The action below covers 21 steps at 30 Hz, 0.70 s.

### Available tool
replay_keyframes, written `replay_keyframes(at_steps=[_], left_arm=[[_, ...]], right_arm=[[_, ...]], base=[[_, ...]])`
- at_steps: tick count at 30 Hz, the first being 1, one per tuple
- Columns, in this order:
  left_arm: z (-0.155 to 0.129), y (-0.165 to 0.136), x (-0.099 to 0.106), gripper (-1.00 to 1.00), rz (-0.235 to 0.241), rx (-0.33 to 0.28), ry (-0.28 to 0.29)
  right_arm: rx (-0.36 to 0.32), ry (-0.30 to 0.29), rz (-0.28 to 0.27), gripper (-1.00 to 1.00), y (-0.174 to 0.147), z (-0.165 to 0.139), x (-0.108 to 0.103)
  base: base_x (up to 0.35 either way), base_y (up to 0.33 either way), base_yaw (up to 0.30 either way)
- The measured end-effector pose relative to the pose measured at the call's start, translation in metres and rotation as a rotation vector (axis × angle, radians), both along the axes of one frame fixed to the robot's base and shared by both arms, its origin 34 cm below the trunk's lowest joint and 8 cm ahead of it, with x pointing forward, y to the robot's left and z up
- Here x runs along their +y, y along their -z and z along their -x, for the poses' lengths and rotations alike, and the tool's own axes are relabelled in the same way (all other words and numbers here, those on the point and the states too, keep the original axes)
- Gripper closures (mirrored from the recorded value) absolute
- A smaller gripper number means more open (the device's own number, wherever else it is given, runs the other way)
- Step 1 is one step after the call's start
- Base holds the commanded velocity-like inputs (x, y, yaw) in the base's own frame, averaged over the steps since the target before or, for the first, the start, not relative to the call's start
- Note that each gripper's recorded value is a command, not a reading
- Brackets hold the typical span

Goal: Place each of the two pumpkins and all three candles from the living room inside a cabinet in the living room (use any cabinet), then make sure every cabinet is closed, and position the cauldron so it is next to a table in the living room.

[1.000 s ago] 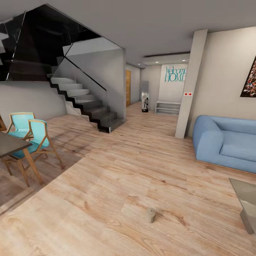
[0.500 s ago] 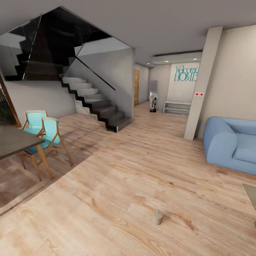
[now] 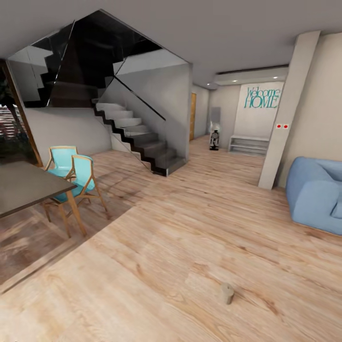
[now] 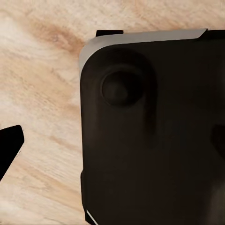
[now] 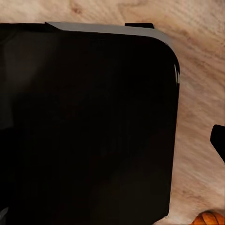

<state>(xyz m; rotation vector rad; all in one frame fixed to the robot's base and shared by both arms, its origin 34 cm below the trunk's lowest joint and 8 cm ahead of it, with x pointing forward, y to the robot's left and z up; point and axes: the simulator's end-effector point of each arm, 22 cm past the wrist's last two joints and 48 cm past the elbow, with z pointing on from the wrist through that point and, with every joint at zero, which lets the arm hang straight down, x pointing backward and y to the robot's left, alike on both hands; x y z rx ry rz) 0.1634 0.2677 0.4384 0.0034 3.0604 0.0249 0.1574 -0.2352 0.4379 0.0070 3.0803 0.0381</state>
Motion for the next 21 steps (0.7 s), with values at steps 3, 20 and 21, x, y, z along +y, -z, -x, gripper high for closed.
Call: replay_keyframes(at_steps=[3, 20, 21], left_arm=[[-0.001, 0.0, 0.0, -1.0, 0.0, -0.003, 0.001], [-0.015, -0.002, 0.004, -1.0, -0.009, -0.068, 0.004], [-0.015, -0.002, 0.005, -1.0, -0.011, -0.067, 0.005]], right_arm=[[-0.005, -0.003, -0.003, -1.0, 0.0, -0.001, 0.005], [-0.071, -0.009, -0.018, -1.0, -0.002, -0.014, 0.019], [-0.072, -0.008, -0.018, -1.0, -0.002, -0.014, 0.019]], base=[[0.02, 0.076, 0.236], [0.001, 0.005, 0.272], [0.0, 0.0, 0.271]])
